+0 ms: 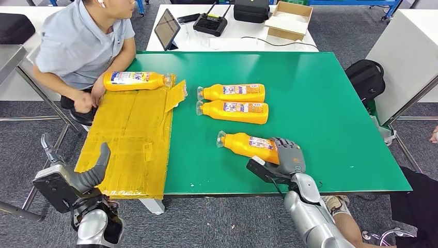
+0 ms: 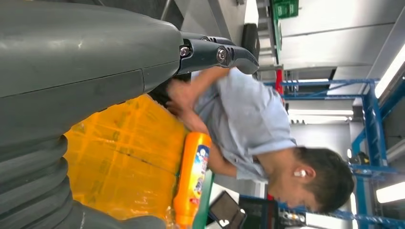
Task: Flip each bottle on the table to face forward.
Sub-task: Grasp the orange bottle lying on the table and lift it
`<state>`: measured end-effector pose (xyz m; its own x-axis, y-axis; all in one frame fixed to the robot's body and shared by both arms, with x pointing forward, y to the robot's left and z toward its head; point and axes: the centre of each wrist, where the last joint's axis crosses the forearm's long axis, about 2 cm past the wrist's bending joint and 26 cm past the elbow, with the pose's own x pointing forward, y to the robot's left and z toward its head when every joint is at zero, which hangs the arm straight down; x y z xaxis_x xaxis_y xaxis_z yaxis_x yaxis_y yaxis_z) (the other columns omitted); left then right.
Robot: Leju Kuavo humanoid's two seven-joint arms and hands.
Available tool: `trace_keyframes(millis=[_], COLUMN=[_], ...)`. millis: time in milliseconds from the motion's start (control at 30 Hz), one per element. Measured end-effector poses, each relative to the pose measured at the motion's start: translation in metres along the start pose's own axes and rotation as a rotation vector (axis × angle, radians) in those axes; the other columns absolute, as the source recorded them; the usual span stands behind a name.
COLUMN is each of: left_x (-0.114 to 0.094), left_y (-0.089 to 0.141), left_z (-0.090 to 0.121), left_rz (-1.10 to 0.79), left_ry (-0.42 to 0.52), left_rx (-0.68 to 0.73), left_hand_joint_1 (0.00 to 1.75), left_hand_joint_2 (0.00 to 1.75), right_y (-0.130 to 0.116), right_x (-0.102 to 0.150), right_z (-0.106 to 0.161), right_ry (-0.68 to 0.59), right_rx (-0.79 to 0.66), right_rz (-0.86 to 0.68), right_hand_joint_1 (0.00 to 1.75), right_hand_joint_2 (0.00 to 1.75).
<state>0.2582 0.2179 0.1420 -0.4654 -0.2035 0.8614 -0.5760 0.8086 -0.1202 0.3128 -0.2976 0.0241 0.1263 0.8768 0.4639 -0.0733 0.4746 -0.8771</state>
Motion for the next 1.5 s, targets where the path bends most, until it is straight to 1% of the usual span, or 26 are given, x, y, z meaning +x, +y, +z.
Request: trace_keyframes(millis=[67,100,167,233,300,367,467,567,733,800,833,867,933,967,1000,1033,1100,1167,1233,1333,1500], left_x=[0.000,-0.001,-0.002,-0.004,-0.006,-0.008,-0.010,-0.011,-0.011,-0.010,-0.010,-0.009,-0.001,0.004,0.008,0.010,0.012,0.013,0.015,0.016,0.015], left_y=[-0.002,-0.004,-0.011,-0.020,-0.028,-0.034,-0.039,-0.040,-0.040,-0.042,-0.043,-0.045,-0.048,-0.050,-0.051,-0.054,-0.059,-0.064,-0.069,-0.071,-0.069], left_z=[0.001,0.002,0.009,0.021,0.034,0.044,0.053,0.055,0.056,0.058,0.060,0.060,0.062,0.063,0.065,0.065,0.064,0.062,0.062,0.062,0.062], left_rz=[0.036,0.067,0.149,0.210,0.224,0.222,0.229,0.237,0.239,0.249,0.259,0.288,0.389,0.425,0.437,0.425,0.429,0.456,0.469,0.476,0.476], left_ry=[0.021,0.051,0.151,0.246,0.291,0.315,0.349,0.364,0.367,0.373,0.371,0.372,0.359,0.351,0.338,0.331,0.347,0.363,0.356,0.358,0.368], left_rx=[-0.024,-0.051,-0.143,-0.240,-0.289,-0.314,-0.343,-0.353,-0.358,-0.373,-0.380,-0.394,-0.491,-0.549,-0.602,-0.624,-0.649,-0.677,-0.703,-0.731,-0.751], left_hand_joint_1=[0.00,0.00,0.00,0.00,0.00,0.00,0.00,0.00,0.00,0.00,0.00,0.00,0.00,0.00,0.00,0.00,0.00,0.00,0.00,0.00,0.00], left_hand_joint_2=[1.75,1.75,1.75,1.75,1.75,1.75,1.75,1.75,1.75,1.75,1.75,1.75,1.75,1.75,1.75,1.75,1.75,1.75,1.75,1.75,1.75], right_y=[0.002,0.004,0.008,0.012,0.015,0.017,0.018,0.018,0.018,0.017,0.015,0.013,0.012,0.014,0.017,0.022,0.031,0.041,0.049,0.055,0.056], right_x=[-0.004,-0.004,-0.001,0.005,0.011,0.017,0.022,0.023,0.024,0.026,0.029,0.034,0.049,0.059,0.070,0.081,0.102,0.124,0.141,0.157,0.168], right_z=[0.005,0.009,0.017,0.025,0.032,0.038,0.044,0.045,0.045,0.046,0.047,0.048,0.051,0.052,0.054,0.057,0.063,0.069,0.076,0.081,0.081], right_ry=[-0.068,-0.104,-0.162,-0.202,-0.222,-0.233,-0.245,-0.251,-0.254,-0.266,-0.278,-0.294,-0.338,-0.360,-0.382,-0.401,-0.437,-0.479,-0.524,-0.579,-0.622], right_rx=[-0.028,-0.048,-0.100,-0.160,-0.218,-0.257,-0.298,-0.318,-0.330,-0.368,-0.403,-0.443,-0.493,-0.496,-0.483,-0.469,-0.441,-0.402,-0.364,-0.331,-0.312], right_rz=[-0.108,-0.161,-0.242,-0.286,-0.312,-0.330,-0.350,-0.356,-0.358,-0.366,-0.373,-0.388,-0.463,-0.505,-0.543,-0.566,-0.604,-0.637,-0.647,-0.644,-0.646], right_hand_joint_1=[1.73,1.75,1.75,1.75,1.75,1.73,1.67,1.61,1.61,1.57,1.51,1.49,1.46,1.46,1.44,1.38,1.33,1.32,1.33,1.33,1.33], right_hand_joint_2=[1.75,1.75,1.75,1.75,1.75,1.75,1.75,1.75,1.75,1.75,1.75,1.75,1.75,1.75,1.75,1.75,1.75,1.75,1.75,1.75,1.75])
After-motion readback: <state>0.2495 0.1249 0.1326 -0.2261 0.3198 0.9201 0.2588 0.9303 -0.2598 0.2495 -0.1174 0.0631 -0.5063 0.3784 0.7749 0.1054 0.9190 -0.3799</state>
